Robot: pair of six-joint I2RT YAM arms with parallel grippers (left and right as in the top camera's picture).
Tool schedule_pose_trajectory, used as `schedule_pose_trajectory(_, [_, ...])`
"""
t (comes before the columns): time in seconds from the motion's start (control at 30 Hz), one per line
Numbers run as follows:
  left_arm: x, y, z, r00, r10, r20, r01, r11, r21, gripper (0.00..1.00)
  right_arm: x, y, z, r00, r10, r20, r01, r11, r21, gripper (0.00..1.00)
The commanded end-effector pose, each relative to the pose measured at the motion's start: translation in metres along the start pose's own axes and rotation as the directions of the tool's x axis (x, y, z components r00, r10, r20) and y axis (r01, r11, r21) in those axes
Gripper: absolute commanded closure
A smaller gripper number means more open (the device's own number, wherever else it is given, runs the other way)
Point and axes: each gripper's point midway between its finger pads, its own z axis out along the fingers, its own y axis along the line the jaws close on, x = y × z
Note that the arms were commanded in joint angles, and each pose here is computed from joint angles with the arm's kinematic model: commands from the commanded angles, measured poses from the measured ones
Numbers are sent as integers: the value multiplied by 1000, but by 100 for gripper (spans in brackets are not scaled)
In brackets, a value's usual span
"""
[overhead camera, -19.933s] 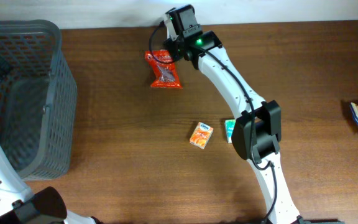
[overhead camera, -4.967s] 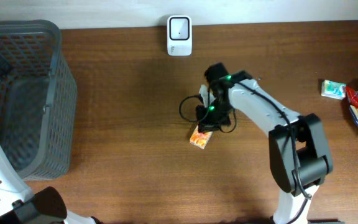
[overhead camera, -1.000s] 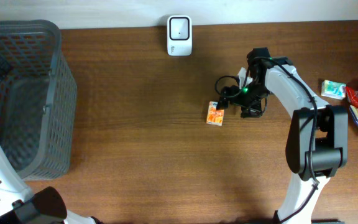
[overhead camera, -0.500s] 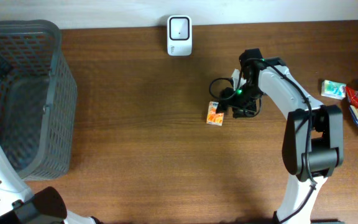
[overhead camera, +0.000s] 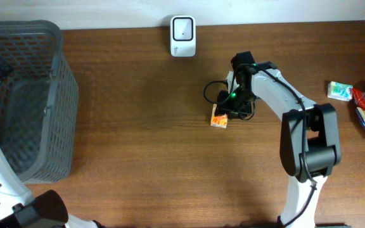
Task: Scan the item barcode
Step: 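Lift the orange Kleenex pack toward the white scanner, then hold the orange Kleenex pack barcode in front of the scanner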
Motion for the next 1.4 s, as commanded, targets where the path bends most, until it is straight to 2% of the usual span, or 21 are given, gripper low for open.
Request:
schedule_pose_trajectory(0.0, [-2, 3, 0, 1000, -15, 3, 15, 1000, -7, 1, 6, -9, 11, 999, 22, -29, -21, 999, 36, 52])
schedule_pose_trajectory(0.2, [-2, 3, 0, 1000, -15, 3, 15, 1000, -7, 1, -3, -16, 1, 999, 34, -5, -33, 999, 29, 52])
schedule_pose_trajectory(0.27, [-2, 3, 0, 1000, -15, 3, 15, 1000, -7, 1, -1, -18, 3, 999, 41, -14, -40, 999, 32, 61])
schedule_pose_trajectory(0.37, [-2, 3, 0, 1000, -15, 3, 15, 1000, -7, 1, 3, -14, 7, 999, 30, -23, -29, 999, 33, 87])
schedule_pose_trajectory(0.4, [-2, 3, 0, 1000, -15, 4, 15, 1000, -7, 1, 4, -10, 9, 999, 19, -25, -18, 999, 32, 92])
schedule_pose_trajectory(0.5, [-2, 3, 0, 1000, -15, 3, 15, 1000, -7, 1, 4, 3, 13, 1000, -12, -18, 12, 1000, 13, 96])
schedule_pose_trajectory(0.63, [-2, 3, 0, 1000, -15, 3, 15, 1000, -7, 1, -28, 47, 2, 990, -90, 105, 104, 985, -137, 96])
schedule_pose_trajectory(0.73, [-2, 3, 0, 1000, -15, 3, 15, 1000, -7, 1, -84, 78, -42, 934, -154, 323, 211, 966, -150, 96])
schedule_pose_trajectory(0.83, [-2, 3, 0, 1000, -15, 3, 15, 1000, -7, 1, -149, 96, -105, 777, -204, 595, 268, 963, -20, 96])
schedule_pose_trajectory(0.87, [-2, 3, 0, 1000, -15, 3, 15, 1000, -7, 1, -167, 101, -125, 698, -251, 671, 290, 955, 56, 96])
schedule_pose_trajectory(0.9, [-2, 3, 0, 1000, -15, 3, 15, 1000, -7, 1, -184, 108, -144, 583, -355, 730, 342, 923, 176, 96])
schedule_pose_trajectory(0.93, [-2, 3, 0, 1000, -15, 3, 15, 1000, -7, 1, -193, 115, -156, 487, -459, 743, 372, 879, 299, 96])
schedule_pose_trajectory(0.97, [-2, 3, 0, 1000, -15, 4, 15, 1000, -7, 1, -202, 118, -166, 384, -586, 714, 368, 806, 463, 96])
schedule_pose_trajectory(1.0, [-2, 3, 0, 1000, -15, 3, 15, 1000, -7, 1, -207, 120, -171, 321, -672, 667, 344, 739, 579, 96])
schedule_pose_trajectory(1.03, [-2, 3, 0, 1000, -15, 3, 15, 1000, -7, 1, -210, 123, -174, 287, -719, 633, 329, 694, 640, 96])
schedule_pose_trajectory(1.07, [-2, 3, 0, 1000, -15, 4, 15, 1000, -7, 1, -213, 132, -171, 209, -829, 518, 342, 559, 756, 96])
schedule_pose_trajectory(1.1, [-2, 3, 0, 1000, -15, 3, 15, 1000, -7, 1, -214, 142, -159, 125, -921, 370, 379, 389, 840, 96])
schedule_pose_trajectory(1.13, [-2, 3, 0, 1000, -15, 3, 15, 1000, -7, 1, -214, 148, -149, 72, -960, 270, 399, 276, 875, 96])
schedule_pose_trajectory(1.2, [-2, 3, 0, 1000, -15, 3, 15, 1000, -7, 1, -221, 155, -127, -9, -991, 135, 403, 120, 907, 96])
schedule_pose_trajectory(1.27, [-2, 3, 0, 1000, -15, 3, 15, 1000, -7, 1, -229, 160, -119, -57, -994, 99, 368, 71, 927, 96])
schedule_pose_trajectory(1.37, [-2, 3, 0, 1000, -15, 3, 15, 1000, -7, 1, -248, 170, -127, -118, -982, 150, 231, 120, 965, 96])
